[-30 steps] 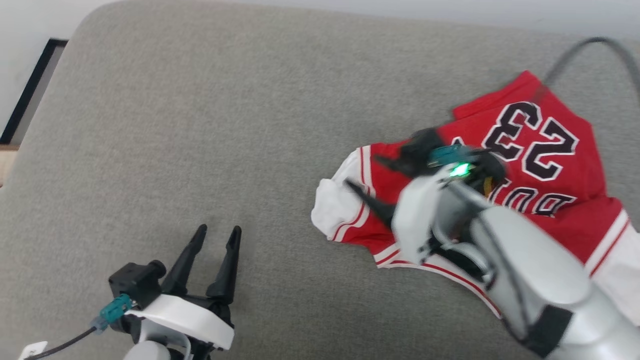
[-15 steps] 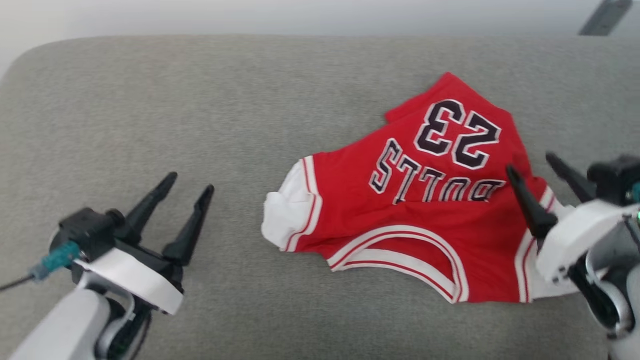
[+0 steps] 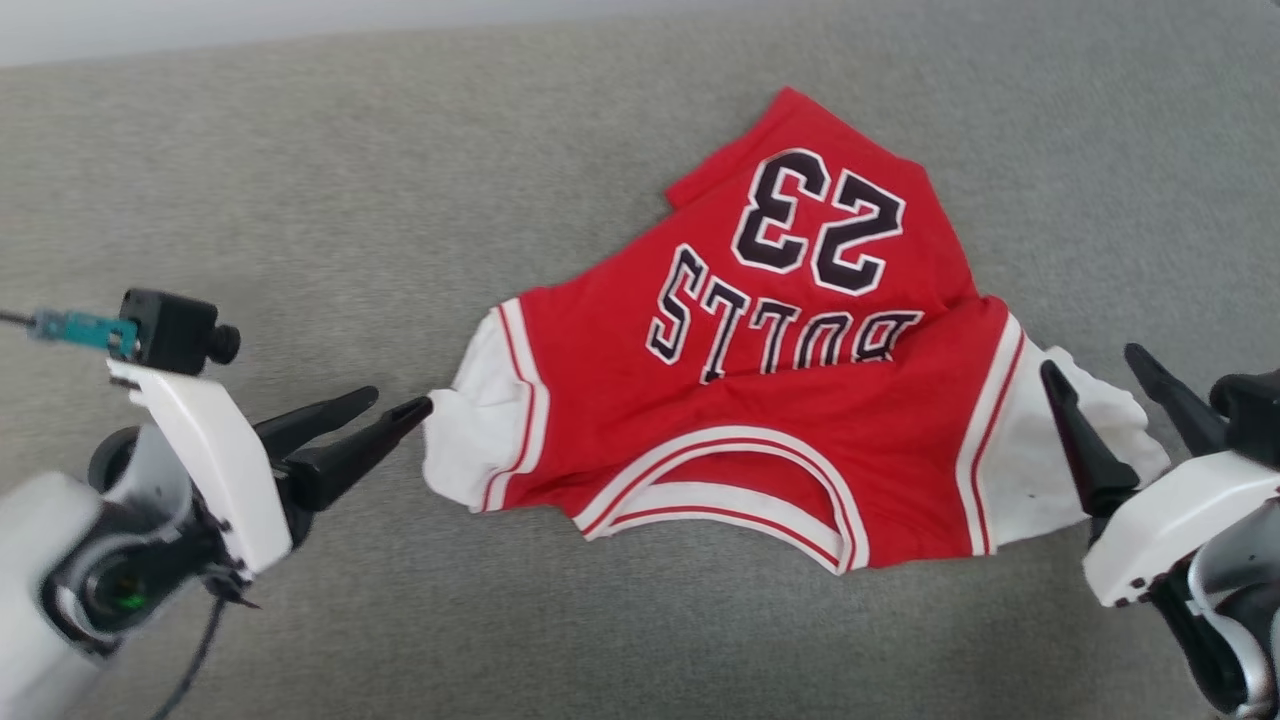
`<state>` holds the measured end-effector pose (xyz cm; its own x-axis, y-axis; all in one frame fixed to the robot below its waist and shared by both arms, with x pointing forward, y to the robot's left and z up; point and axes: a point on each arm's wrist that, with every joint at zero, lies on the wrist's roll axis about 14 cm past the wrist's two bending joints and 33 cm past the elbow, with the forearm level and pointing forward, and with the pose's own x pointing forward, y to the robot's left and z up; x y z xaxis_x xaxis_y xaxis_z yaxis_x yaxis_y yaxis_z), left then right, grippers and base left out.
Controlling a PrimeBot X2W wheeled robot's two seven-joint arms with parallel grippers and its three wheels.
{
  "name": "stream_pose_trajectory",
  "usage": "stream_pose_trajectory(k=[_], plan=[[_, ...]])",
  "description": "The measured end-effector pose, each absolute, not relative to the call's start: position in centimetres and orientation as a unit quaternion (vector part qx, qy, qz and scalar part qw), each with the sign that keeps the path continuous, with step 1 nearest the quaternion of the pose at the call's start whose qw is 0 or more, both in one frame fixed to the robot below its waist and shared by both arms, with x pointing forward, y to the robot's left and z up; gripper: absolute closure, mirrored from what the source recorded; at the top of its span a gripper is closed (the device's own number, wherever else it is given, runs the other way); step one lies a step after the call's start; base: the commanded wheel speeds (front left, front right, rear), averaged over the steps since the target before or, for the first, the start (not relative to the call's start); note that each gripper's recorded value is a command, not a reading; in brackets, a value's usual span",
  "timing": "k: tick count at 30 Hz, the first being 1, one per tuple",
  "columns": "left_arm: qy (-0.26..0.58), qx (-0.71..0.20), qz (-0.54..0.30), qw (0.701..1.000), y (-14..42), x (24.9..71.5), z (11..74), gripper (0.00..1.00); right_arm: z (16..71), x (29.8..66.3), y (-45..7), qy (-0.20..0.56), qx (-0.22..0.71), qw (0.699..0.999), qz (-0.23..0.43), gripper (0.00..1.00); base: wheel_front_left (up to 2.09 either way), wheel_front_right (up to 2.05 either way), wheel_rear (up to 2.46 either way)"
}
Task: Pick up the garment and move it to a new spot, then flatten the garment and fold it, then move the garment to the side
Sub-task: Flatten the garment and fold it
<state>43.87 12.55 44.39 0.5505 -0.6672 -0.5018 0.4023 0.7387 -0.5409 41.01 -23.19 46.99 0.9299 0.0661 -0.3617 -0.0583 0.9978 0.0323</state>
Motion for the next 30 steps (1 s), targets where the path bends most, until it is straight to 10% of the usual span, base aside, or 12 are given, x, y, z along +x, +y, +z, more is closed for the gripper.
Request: stream_pose_trajectory(k=[11, 13, 15, 30], plan=[[0.494, -0.216, -0.322, 0.778, 10.5, 44.5, 39.6, 0.00, 45.2, 40.3, -23.7, 0.195, 0.026, 0.980, 0.001, 0.00, 0.00, 0.00, 0.00], [0.508, -0.219, -0.333, 0.764, 9.7, 44.1, 39.2, 0.30, 44.9, 40.3, -23.8, 0.197, 0.027, 0.980, -0.002, 0.00, 0.00, 0.00, 0.00], [0.508, -0.218, -0.335, 0.763, 9.6, 44.1, 39.1, 1.00, 44.8, 40.2, -23.9, 0.198, 0.027, 0.980, -0.004, 0.00, 0.00, 0.00, 0.00], [0.304, -0.148, -0.290, 0.895, 15.0, 48.7, 45.2, 1.00, 45.3, 40.8, -22.5, 0.182, 0.038, 0.983, 0.010, 0.00, 0.00, 0.00, 0.00]])
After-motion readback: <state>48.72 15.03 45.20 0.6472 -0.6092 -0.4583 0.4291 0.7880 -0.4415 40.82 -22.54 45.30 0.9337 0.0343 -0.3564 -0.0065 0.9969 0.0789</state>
